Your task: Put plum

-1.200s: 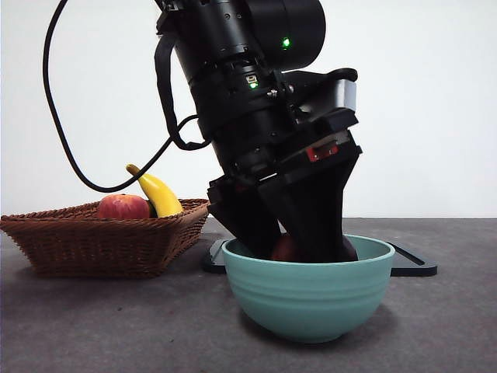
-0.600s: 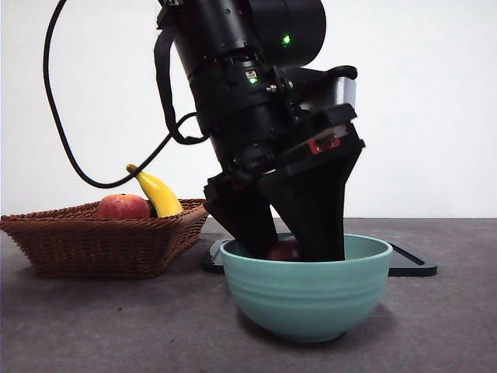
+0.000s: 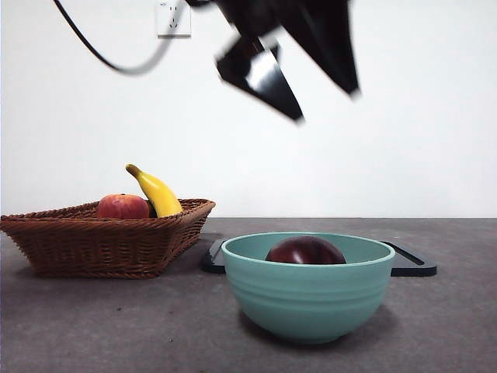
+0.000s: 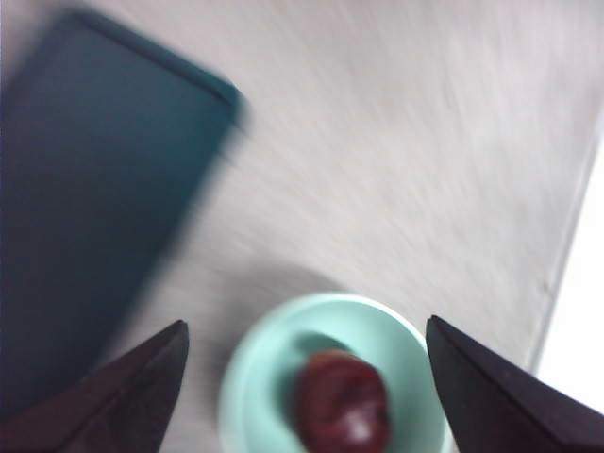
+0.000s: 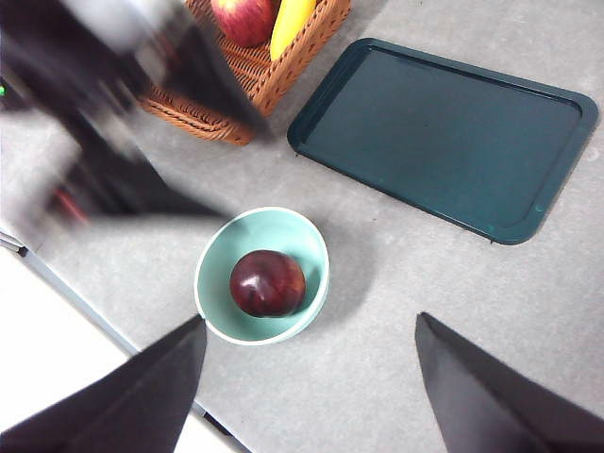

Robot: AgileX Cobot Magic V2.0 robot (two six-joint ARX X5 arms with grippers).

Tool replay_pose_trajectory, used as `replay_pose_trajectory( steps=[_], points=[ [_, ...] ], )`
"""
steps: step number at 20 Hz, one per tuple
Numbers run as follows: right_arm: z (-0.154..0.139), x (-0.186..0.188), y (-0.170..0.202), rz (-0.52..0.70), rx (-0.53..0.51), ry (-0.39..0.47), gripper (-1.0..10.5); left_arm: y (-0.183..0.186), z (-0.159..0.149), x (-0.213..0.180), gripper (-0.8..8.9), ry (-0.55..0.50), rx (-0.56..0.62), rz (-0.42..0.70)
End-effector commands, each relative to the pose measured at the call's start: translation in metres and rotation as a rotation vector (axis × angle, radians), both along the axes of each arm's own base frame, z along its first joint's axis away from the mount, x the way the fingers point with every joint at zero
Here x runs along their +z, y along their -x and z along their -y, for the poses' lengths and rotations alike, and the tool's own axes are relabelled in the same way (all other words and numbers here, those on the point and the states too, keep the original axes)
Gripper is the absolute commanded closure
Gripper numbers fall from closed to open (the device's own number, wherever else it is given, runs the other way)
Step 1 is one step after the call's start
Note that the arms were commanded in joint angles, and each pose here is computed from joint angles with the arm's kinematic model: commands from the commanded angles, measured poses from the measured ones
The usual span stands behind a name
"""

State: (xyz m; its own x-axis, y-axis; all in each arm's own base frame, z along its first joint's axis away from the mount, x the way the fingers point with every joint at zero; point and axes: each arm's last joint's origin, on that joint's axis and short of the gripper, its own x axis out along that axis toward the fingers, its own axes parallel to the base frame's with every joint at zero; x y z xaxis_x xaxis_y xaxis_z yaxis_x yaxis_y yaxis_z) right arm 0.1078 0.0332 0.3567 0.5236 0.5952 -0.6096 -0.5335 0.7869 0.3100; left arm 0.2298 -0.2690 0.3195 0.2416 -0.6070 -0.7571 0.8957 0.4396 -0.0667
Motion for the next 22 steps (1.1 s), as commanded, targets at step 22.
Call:
replay_pose_trajectory(
  steps=[22],
  points=[
    [-0.001, 0.007, -0.001, 0.037, 0.007, -0.002, 6.0, 0.077, -0.188, 0.028, 4.1, 0.289, 0.248, -0.178]
  ],
)
